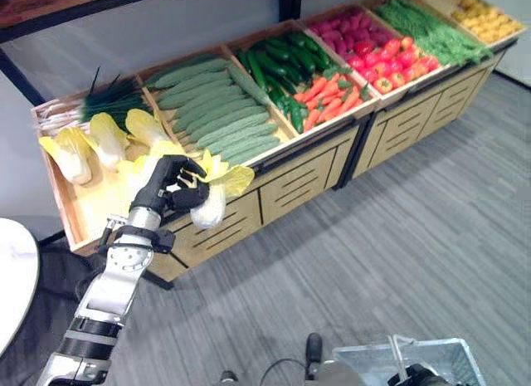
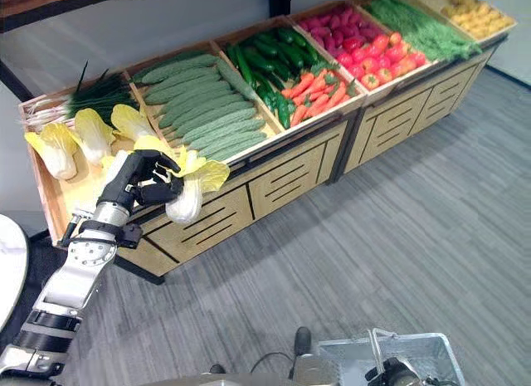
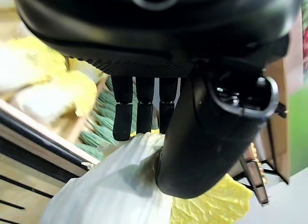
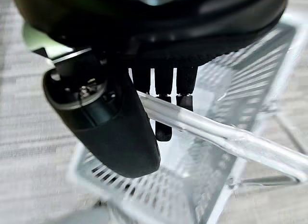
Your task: Get the vegetables into the basket
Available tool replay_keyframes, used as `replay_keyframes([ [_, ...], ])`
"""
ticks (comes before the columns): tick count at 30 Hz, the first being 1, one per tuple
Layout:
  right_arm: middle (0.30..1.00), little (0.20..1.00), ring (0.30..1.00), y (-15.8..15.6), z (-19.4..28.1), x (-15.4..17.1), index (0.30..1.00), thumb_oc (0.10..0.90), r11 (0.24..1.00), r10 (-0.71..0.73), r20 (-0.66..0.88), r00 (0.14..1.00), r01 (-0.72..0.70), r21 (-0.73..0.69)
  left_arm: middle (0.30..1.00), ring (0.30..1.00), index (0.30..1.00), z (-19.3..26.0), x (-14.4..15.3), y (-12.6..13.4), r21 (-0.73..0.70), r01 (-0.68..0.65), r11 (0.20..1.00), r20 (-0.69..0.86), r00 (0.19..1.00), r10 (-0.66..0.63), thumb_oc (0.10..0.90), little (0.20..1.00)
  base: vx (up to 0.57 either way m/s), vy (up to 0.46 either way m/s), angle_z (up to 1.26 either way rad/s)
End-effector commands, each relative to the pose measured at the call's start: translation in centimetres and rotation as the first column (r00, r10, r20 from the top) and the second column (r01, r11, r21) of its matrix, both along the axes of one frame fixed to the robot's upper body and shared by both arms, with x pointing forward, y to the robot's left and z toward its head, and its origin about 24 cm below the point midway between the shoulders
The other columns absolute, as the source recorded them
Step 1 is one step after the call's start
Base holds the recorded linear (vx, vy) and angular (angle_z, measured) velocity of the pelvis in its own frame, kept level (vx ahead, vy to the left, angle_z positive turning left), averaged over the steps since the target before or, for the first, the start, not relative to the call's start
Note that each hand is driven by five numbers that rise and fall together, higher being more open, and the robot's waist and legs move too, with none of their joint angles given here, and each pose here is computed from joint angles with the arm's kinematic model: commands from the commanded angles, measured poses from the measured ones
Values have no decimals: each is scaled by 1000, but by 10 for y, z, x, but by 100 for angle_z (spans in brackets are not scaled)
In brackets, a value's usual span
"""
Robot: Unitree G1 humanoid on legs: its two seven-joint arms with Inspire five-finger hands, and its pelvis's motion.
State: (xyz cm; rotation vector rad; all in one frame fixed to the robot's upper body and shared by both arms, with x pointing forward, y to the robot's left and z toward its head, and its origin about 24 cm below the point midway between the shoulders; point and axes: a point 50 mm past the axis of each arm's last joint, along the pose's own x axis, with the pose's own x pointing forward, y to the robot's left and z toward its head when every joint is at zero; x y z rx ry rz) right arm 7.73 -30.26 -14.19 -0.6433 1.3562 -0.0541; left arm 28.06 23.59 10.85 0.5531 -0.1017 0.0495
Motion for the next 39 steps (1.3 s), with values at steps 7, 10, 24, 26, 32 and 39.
replay_keyframes([
  [7,300,300,300,0,5,21,300,400,1000,15,75,997,-14,-12,300,300,300,56,8,-15,-3,102,995,255,962,-98,400,300,25,-115,13],
  [10,300,300,300,-5,8,27,300,400,998,55,67,996,-53,-41,300,300,300,51,3,-3,28,36,999,244,969,-42,400,300,120,69,-85],
  [24,300,300,300,5,11,49,300,400,1000,21,142,990,-21,-2,300,300,300,61,-1,6,69,19,997,265,964,-37,400,300,24,148,-72],
  [26,300,300,300,8,11,53,300,400,1000,16,157,987,-18,10,300,300,300,61,-1,6,78,18,997,260,965,-38,400,300,-28,110,-34],
  [32,300,300,300,17,17,75,300,400,998,47,229,972,-53,20,300,300,300,63,-2,8,96,18,995,262,964,-42,400,300,-109,42,-61],
  [39,300,300,300,22,21,88,300,400,996,88,267,960,-93,9,300,300,300,63,-4,15,102,-12,995,252,968,-14,400,300,-122,6,-71],
])
